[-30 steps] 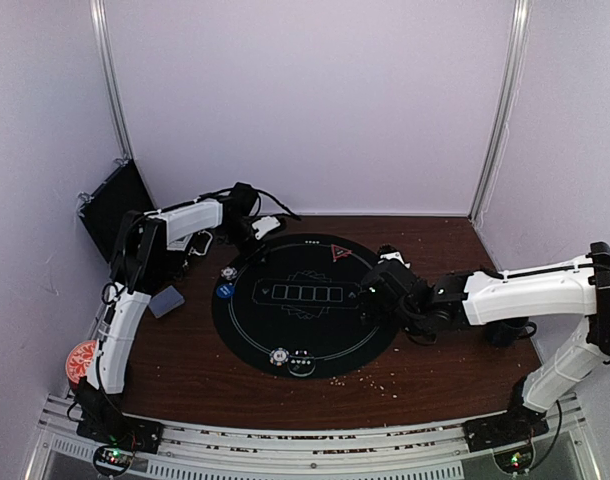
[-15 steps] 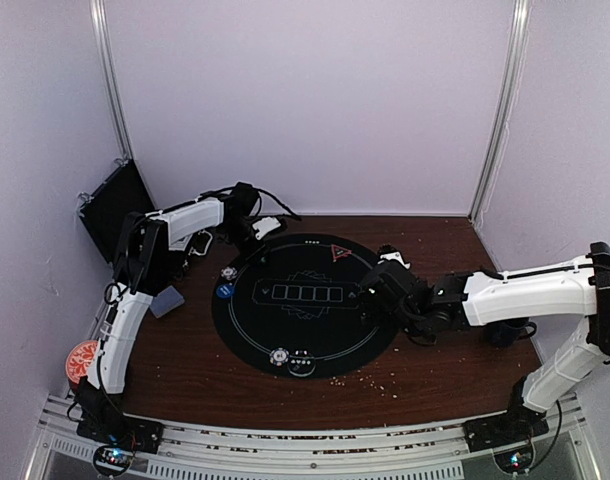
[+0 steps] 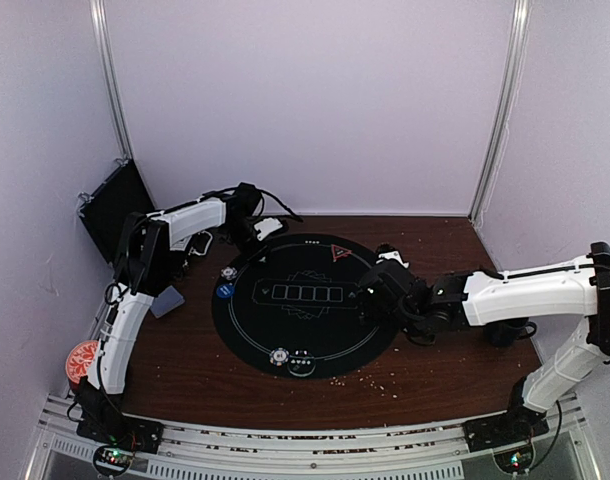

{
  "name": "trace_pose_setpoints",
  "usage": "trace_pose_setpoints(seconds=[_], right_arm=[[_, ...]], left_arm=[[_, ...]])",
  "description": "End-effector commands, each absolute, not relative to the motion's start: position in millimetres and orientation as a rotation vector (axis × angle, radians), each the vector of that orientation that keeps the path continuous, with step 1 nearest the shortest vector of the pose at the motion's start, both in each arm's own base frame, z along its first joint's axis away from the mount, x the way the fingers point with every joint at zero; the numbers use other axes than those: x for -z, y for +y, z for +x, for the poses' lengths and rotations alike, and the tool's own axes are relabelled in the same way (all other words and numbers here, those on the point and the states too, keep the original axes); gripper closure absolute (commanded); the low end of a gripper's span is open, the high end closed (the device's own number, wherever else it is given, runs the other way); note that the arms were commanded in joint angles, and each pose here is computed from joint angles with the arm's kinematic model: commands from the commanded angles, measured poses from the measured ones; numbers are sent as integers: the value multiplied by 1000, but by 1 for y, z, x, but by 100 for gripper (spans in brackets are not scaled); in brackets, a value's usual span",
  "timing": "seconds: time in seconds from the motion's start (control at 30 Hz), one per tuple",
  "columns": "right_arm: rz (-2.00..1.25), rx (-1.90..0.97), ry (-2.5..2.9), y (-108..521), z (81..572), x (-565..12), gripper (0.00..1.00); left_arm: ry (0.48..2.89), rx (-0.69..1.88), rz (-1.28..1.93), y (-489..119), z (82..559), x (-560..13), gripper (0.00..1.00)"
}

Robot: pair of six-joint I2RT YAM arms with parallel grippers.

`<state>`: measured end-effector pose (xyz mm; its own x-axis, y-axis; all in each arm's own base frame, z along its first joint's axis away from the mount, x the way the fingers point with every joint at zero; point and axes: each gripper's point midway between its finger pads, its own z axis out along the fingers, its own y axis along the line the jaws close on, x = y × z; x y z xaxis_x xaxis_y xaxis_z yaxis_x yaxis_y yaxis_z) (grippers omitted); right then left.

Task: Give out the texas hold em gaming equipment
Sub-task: Pick up the pile of poker chips from the poker table mat.

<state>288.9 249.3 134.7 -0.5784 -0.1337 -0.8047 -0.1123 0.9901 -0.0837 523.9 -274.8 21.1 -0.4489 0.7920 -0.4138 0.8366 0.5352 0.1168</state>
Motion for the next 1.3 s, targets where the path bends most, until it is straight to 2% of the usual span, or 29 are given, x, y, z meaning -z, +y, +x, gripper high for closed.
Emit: trace_pose_setpoints(seconds=[0.0,0.77,1.27], right_arm=[[-152,51,2164,249,291,-145,2],[-164,51,2156,253,288,-147,2],[-176,67,2150,255,287,-146,2]], left_arm=[[2515,31,1356,-247,508,27,61],[2611,-130,1213,-204,522,37,71],[2622,-182,1089,-187,533,22,73]])
